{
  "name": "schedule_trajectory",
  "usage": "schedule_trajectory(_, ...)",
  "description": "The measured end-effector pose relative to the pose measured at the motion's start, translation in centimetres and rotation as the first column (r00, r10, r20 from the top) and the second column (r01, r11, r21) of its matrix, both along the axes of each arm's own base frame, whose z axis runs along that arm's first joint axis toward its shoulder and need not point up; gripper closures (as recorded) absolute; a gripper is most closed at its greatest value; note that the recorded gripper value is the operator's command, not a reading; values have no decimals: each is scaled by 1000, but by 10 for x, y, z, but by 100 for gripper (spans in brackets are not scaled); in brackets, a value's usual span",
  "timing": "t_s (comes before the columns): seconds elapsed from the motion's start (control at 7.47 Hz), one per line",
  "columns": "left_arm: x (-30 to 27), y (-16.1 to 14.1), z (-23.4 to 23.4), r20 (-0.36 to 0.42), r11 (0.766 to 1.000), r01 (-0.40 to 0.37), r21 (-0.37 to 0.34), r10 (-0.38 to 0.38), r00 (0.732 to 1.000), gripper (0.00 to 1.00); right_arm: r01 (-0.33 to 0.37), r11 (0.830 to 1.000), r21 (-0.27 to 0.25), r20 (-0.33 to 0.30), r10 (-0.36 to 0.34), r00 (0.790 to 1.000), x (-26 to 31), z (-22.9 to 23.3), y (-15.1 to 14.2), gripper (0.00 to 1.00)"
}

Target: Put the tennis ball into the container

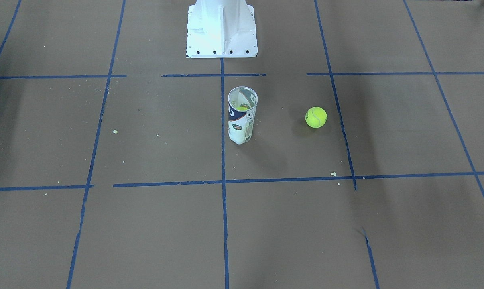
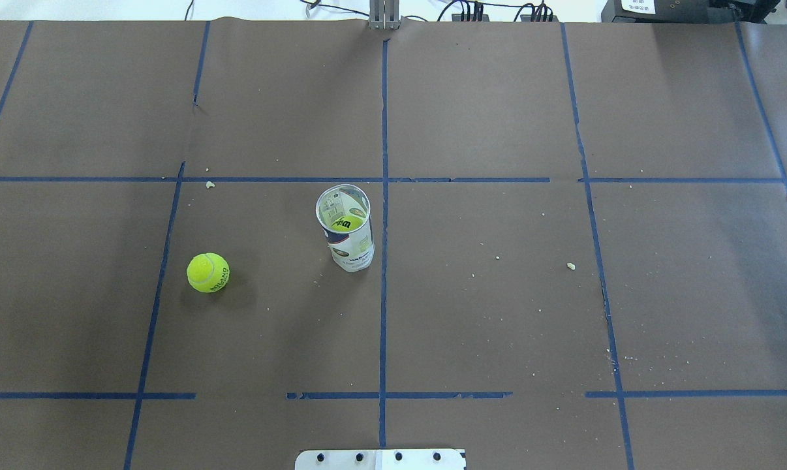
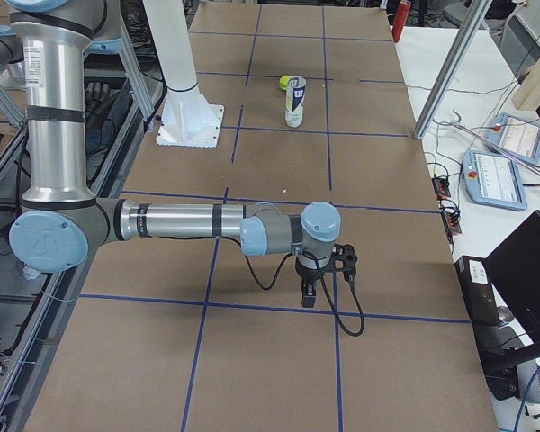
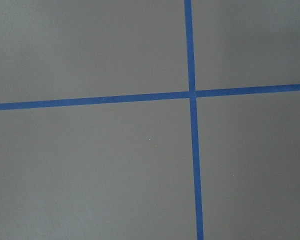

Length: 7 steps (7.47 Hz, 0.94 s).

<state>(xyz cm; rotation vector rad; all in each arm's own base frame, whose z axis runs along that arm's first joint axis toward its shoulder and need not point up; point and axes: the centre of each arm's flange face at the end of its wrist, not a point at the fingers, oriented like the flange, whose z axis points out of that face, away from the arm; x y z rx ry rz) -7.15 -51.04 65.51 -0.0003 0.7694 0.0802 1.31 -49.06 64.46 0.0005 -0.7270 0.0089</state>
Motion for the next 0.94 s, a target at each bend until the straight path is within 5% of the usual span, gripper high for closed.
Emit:
schedule_trajectory(0.54,1,-26,-59,6,997,7,82,-8,1000,0,-1,1000,0,0,1,1000,0,0,0,0)
schedule_trajectory(0.94,23,-39,-204,-18,989,118,87,-117,993,0,0,1000,0,0,0,1000,0,0,0,0)
